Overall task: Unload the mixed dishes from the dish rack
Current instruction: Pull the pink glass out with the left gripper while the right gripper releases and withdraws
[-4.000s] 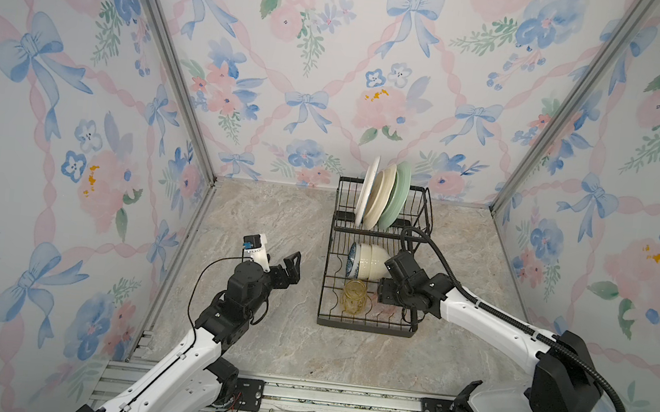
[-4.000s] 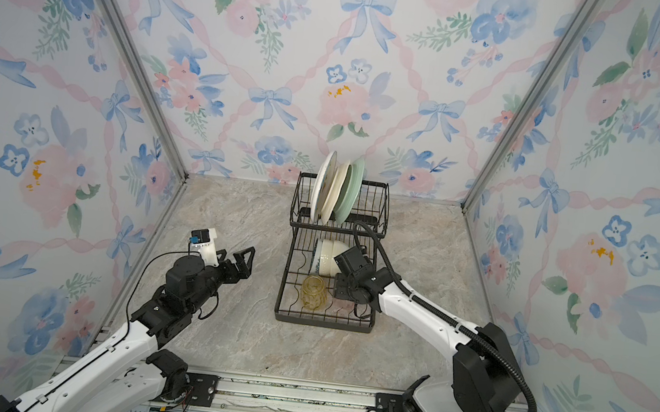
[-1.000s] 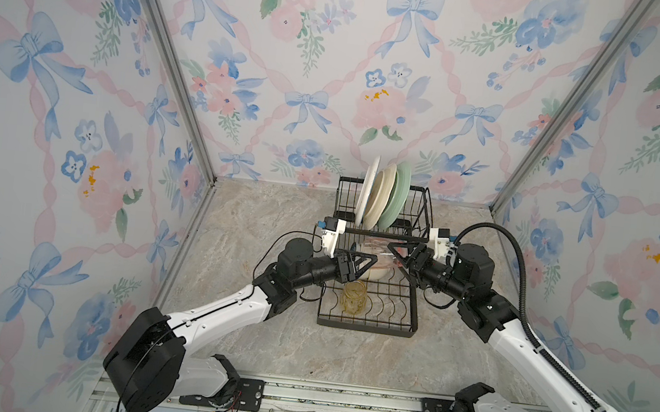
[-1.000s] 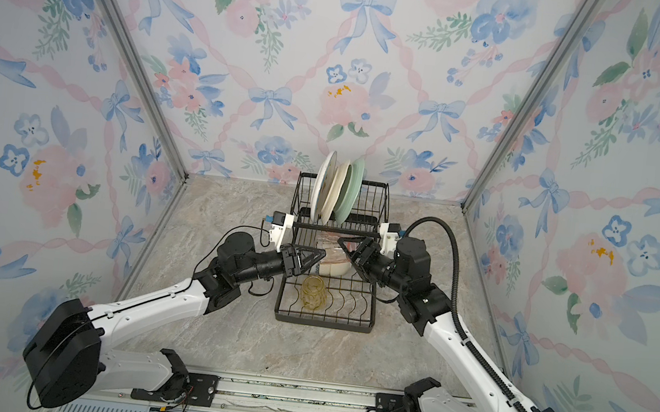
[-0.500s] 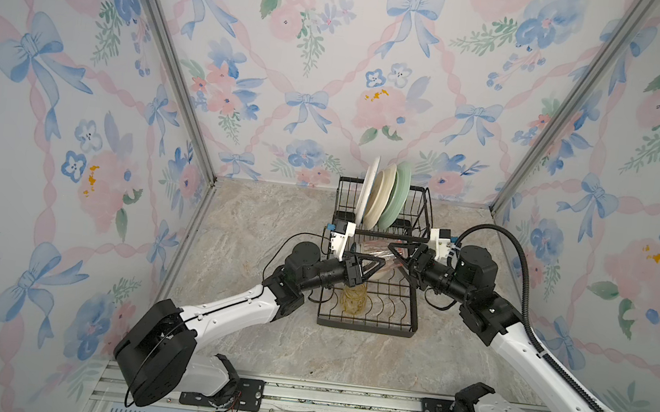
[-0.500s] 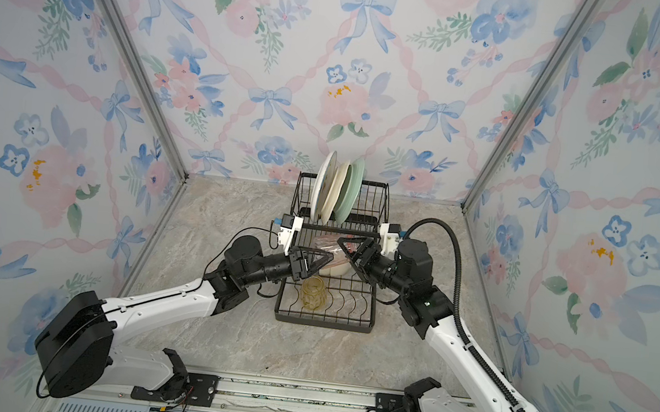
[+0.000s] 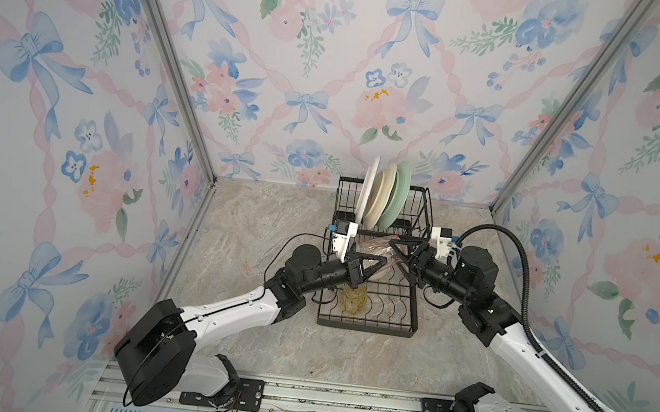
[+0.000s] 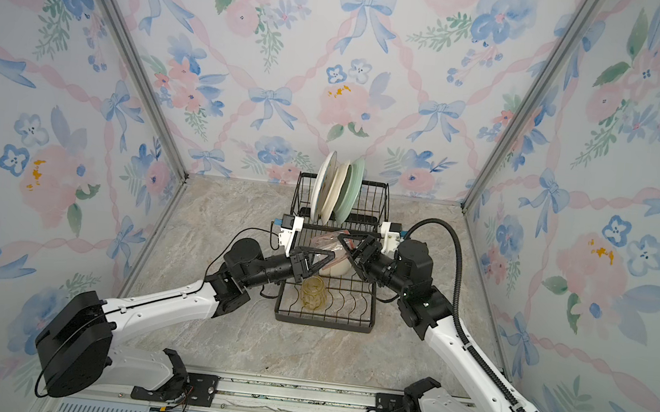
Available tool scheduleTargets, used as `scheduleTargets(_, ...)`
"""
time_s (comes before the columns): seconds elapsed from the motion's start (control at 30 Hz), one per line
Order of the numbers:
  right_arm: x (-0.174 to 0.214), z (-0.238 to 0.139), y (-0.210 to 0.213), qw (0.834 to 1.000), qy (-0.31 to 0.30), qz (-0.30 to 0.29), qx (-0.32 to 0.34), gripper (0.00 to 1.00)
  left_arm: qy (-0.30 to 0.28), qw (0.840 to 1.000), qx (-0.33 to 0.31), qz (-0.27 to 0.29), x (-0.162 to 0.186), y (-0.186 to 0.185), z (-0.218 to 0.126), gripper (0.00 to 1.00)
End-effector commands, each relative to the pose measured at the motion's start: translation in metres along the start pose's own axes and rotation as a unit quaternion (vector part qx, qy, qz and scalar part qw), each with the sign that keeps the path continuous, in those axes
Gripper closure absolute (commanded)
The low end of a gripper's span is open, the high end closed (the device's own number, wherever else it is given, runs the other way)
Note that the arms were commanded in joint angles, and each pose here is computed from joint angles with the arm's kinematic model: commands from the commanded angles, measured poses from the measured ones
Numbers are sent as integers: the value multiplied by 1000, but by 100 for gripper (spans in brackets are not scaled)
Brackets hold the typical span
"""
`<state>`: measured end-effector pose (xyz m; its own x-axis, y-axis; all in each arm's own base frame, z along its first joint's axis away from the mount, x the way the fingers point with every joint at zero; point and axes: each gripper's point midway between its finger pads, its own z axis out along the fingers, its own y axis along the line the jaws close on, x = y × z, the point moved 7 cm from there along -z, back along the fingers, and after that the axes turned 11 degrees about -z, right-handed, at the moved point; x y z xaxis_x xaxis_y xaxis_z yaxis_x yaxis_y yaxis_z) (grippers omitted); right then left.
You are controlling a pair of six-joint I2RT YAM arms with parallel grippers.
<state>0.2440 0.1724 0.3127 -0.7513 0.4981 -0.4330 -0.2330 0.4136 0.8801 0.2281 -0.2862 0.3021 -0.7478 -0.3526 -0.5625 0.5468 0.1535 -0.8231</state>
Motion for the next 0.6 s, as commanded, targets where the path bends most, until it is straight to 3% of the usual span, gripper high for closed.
scheduleTargets(0.0, 13, -3, 0, 1000, 22, -22, -4, 43, -25, 998, -44, 22, -4, 13, -6, 100)
scheduleTargets(0.13, 12, -8, -2, 999, 14, -30, 11, 30, -28, 997, -71, 25, 2, 20, -17, 100)
scheduleTargets(0.33, 11, -19, -6, 998, -3, -51, 43, 20, -24, 990, -128, 46, 6, 27, -33, 100)
scheduleTargets(0.57, 15, -38, -8, 982, -21, -140, 123, 14, -30, 956, -274, 98, 5, 39, -69, 100)
